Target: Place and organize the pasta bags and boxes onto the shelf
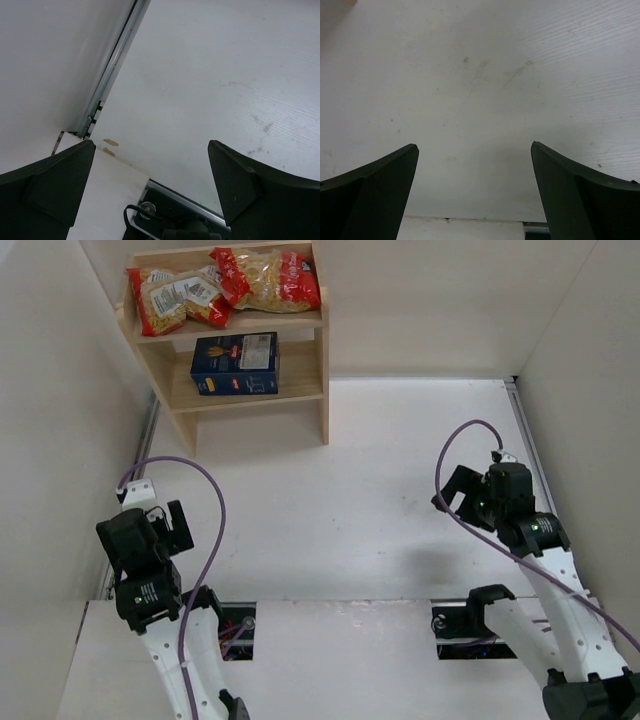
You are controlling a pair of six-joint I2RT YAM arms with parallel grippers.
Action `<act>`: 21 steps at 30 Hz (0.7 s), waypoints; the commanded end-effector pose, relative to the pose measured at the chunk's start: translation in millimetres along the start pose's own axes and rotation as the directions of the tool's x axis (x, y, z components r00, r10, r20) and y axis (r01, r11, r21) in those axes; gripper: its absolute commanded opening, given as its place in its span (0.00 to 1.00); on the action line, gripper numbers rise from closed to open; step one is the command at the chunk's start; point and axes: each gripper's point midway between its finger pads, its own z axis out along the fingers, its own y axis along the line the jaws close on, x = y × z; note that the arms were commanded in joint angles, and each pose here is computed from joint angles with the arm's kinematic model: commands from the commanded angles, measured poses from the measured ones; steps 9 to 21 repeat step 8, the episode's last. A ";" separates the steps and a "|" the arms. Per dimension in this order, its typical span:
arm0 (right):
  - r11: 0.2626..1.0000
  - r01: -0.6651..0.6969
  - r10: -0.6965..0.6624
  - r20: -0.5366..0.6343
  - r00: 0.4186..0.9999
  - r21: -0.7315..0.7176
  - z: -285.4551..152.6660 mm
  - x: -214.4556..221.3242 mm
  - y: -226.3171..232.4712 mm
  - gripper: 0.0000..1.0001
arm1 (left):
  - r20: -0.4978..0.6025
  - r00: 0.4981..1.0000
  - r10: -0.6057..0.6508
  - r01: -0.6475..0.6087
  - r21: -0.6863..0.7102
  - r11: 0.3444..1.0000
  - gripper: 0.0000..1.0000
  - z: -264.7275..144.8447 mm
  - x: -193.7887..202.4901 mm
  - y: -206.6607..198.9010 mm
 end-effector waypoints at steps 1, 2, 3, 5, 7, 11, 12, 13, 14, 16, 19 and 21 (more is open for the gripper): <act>0.999 -0.041 0.039 0.098 0.994 0.017 -6.6 -20.0 -3.2 1.00 | 0.004 1.000 -0.021 0.021 0.005 1.000 1.00 -1.5 -0.9 -1.2; 0.999 -0.046 0.043 0.105 0.993 0.019 -7.5 -22.8 -3.5 1.00 | 0.004 1.000 -0.021 0.021 0.004 1.000 1.00 -1.5 -0.9 -1.0; 0.999 -0.047 0.045 0.103 0.994 0.015 -8.3 -23.9 -2.9 1.00 | 0.006 1.000 -0.020 0.020 0.003 1.000 1.00 -1.2 -1.5 -0.8; 0.999 -0.049 0.048 0.109 0.993 0.006 -10.0 -27.6 -1.1 1.00 | 0.005 1.000 -0.021 0.021 0.002 1.000 1.00 -0.5 -1.3 -0.7; 0.999 -0.052 0.051 0.136 0.989 0.001 -12.3 -31.5 -0.7 1.00 | 0.008 1.000 -0.022 0.022 0.000 1.000 1.00 -0.6 -1.7 -0.4; 0.999 -0.046 0.047 0.157 0.986 -0.007 -14.1 -34.3 -0.1 1.00 | 0.010 1.000 -0.021 0.021 0.000 1.000 1.00 -0.5 -1.7 -0.3; 0.999 -0.046 0.047 0.157 0.986 -0.007 -14.1 -34.3 -0.1 1.00 | 0.010 1.000 -0.021 0.021 0.000 1.000 1.00 -0.5 -1.7 -0.3; 0.999 -0.046 0.047 0.157 0.986 -0.007 -14.1 -34.3 -0.1 1.00 | 0.010 1.000 -0.021 0.021 0.000 1.000 1.00 -0.5 -1.7 -0.3; 0.999 -0.046 0.047 0.157 0.986 -0.007 -14.1 -34.3 -0.1 1.00 | 0.010 1.000 -0.021 0.021 0.000 1.000 1.00 -0.5 -1.7 -0.3; 0.999 -0.046 0.047 0.157 0.986 -0.007 -14.1 -34.3 -0.1 1.00 | 0.010 1.000 -0.021 0.021 0.000 1.000 1.00 -0.5 -1.7 -0.3; 0.999 -0.046 0.047 0.157 0.986 -0.007 -14.1 -34.3 -0.1 1.00 | 0.010 1.000 -0.021 0.021 0.000 1.000 1.00 -0.5 -1.7 -0.3; 0.999 -0.046 0.047 0.157 0.986 -0.007 -14.1 -34.3 -0.1 1.00 | 0.010 1.000 -0.021 0.021 0.000 1.000 1.00 -0.5 -1.7 -0.3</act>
